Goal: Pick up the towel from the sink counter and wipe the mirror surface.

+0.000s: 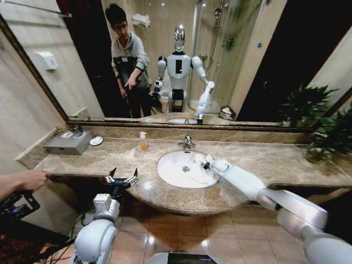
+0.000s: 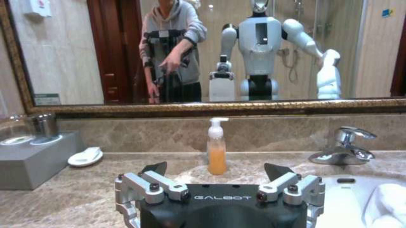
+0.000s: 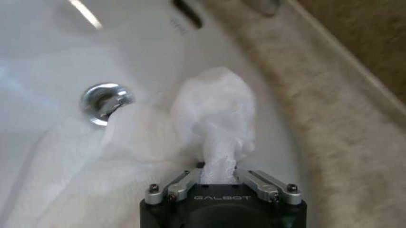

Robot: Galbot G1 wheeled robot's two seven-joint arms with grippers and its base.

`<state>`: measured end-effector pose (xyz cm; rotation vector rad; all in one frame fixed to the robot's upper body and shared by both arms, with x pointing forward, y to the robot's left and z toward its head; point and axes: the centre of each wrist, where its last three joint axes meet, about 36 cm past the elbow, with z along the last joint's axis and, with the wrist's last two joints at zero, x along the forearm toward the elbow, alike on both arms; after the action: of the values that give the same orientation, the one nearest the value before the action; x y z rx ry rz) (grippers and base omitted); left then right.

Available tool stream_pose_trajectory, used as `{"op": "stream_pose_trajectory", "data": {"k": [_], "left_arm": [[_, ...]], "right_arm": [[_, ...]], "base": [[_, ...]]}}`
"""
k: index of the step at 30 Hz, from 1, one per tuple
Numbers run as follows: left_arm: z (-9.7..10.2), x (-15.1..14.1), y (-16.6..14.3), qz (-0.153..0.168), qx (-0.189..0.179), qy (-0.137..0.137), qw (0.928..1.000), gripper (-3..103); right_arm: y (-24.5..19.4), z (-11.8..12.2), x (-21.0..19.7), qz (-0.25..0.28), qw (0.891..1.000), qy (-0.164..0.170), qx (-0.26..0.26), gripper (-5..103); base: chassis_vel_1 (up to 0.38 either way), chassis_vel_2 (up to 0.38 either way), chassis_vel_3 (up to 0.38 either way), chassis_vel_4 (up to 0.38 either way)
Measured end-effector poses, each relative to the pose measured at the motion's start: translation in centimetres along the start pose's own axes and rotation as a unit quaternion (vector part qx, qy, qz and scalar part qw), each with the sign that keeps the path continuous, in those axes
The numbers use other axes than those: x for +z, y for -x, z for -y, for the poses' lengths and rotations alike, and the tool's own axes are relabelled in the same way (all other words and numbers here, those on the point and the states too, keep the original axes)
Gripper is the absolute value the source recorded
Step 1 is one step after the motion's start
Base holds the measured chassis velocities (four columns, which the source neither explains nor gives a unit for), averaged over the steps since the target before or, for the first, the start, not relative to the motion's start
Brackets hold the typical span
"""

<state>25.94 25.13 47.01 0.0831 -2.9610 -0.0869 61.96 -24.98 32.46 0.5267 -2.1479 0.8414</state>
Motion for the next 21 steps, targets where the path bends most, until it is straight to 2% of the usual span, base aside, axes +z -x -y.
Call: {"op": "stream_pose_trajectory", "data": {"k": [1, 2, 4, 6, 7, 8, 11, 12, 16, 20, 21], "left_arm": [[0.0, 0.0, 0.0, 0.000, 0.000, 0.000, 1.0000, 100], [0.0, 0.0, 0.0, 0.000, 0.000, 0.000, 1.0000, 100], [0.0, 0.0, 0.0, 0.000, 0.000, 0.000, 1.0000, 100], [0.0, 0.0, 0.0, 0.000, 0.000, 0.000, 1.0000, 100], [0.0, 0.0, 0.0, 0.000, 0.000, 0.000, 1.0000, 100], [0.0, 0.0, 0.0, 0.000, 0.000, 0.000, 1.0000, 100], [0.0, 0.0, 0.0, 0.000, 0.000, 0.000, 1.0000, 100], [0.0, 0.0, 0.0, 0.000, 0.000, 0.000, 1.0000, 100], [0.0, 0.0, 0.0, 0.000, 0.000, 0.000, 1.0000, 100], [0.0, 0.0, 0.0, 0.000, 0.000, 0.000, 1.0000, 100], [0.0, 0.0, 0.0, 0.000, 0.000, 0.000, 1.0000, 100]], "right_arm": [[0.1, -1.4, -0.1, 0.002, 1.000, -0.004, -0.011, 9], [0.1, -1.4, -0.1, 0.002, 1.000, -0.004, -0.011, 9], [0.4, -5.4, -1.3, 0.010, 0.999, -0.009, -0.041, 9], [0.6, -8.0, -3.1, 0.020, 0.998, -0.004, -0.061, 9], [0.7, -9.0, -4.1, 0.025, 0.997, 0.001, -0.069, 9], [0.7, -9.0, -4.1, 0.025, 0.997, 0.001, -0.069, 9], [1.4, -12.5, -10.0, 0.064, 0.993, 0.019, -0.096, 9], [1.4, -12.5, -10.0, 0.064, 0.993, 0.019, -0.096, 9], [2.0, -14.4, -15.0, 0.100, 0.988, 0.043, -0.108, 9], [2.4, -13.6, -14.5, 0.095, 0.990, 0.046, -0.096, 9], [2.6, -12.6, -13.4, 0.087, 0.991, 0.044, -0.087, 9]], "base": [[0.000, 0.000, 0.000, 0.000], [0.000, 0.000, 0.000, 0.000], [0.000, 0.000, 0.000, 0.000], [0.000, 0.000, 0.000, 0.000], [0.000, 0.000, 0.000, 0.000], [0.000, 0.000, 0.000, 0.000], [0.000, 0.000, 0.000, 0.000], [0.000, 0.000, 0.000, 0.000], [0.000, 0.000, 0.000, 0.000], [0.000, 0.000, 0.000, 0.000], [0.000, 0.000, 0.000, 0.000]]}}
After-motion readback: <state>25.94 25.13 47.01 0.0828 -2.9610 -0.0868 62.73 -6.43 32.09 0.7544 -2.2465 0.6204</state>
